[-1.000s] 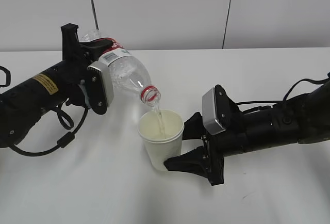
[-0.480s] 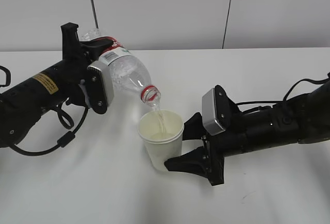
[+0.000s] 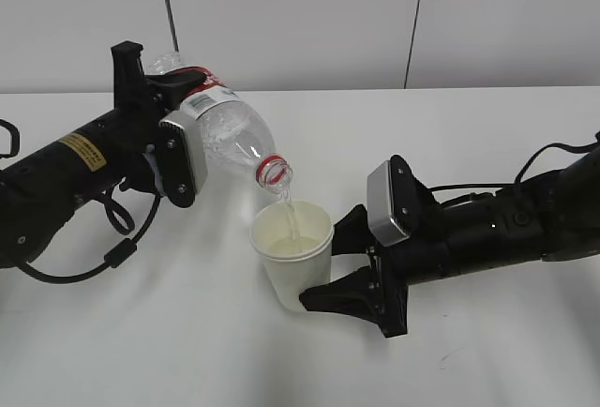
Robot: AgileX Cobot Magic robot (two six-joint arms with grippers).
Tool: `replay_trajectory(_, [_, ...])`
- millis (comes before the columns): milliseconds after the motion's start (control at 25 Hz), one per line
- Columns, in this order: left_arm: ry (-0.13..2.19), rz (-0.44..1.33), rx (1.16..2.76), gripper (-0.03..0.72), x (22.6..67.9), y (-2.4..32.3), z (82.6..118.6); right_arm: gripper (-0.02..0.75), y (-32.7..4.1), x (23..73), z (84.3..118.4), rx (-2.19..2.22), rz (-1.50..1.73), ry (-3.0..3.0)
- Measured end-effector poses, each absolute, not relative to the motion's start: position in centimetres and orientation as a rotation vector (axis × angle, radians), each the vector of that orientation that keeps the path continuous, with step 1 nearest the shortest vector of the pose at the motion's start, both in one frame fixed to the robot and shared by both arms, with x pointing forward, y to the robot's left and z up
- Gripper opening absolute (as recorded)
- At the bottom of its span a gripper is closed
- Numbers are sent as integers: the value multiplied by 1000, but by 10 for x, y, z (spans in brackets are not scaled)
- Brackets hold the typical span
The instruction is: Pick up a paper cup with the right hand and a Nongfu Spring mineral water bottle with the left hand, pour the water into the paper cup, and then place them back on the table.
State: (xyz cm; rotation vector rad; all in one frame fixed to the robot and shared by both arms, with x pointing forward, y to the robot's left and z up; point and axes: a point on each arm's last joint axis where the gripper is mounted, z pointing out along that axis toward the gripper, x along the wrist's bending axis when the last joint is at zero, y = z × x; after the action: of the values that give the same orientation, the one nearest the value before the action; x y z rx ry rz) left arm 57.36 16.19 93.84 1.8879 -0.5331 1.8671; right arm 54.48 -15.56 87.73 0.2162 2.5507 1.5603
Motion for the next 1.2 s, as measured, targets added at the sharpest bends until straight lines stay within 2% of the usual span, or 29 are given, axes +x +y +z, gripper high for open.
replay_trajectory(560, [-538, 1866, 1885, 274, 573, 162, 938, 502, -156, 545, 877, 226, 1557, 2548])
replay_trajectory(800, [-538, 1866, 1885, 274, 573, 162, 938, 401, -156, 547, 878, 265, 1569, 2526])
replay_trajectory(1200, [-537, 1871, 1878, 274, 573, 162, 939, 384, -155, 547, 879, 260, 1588, 2519])
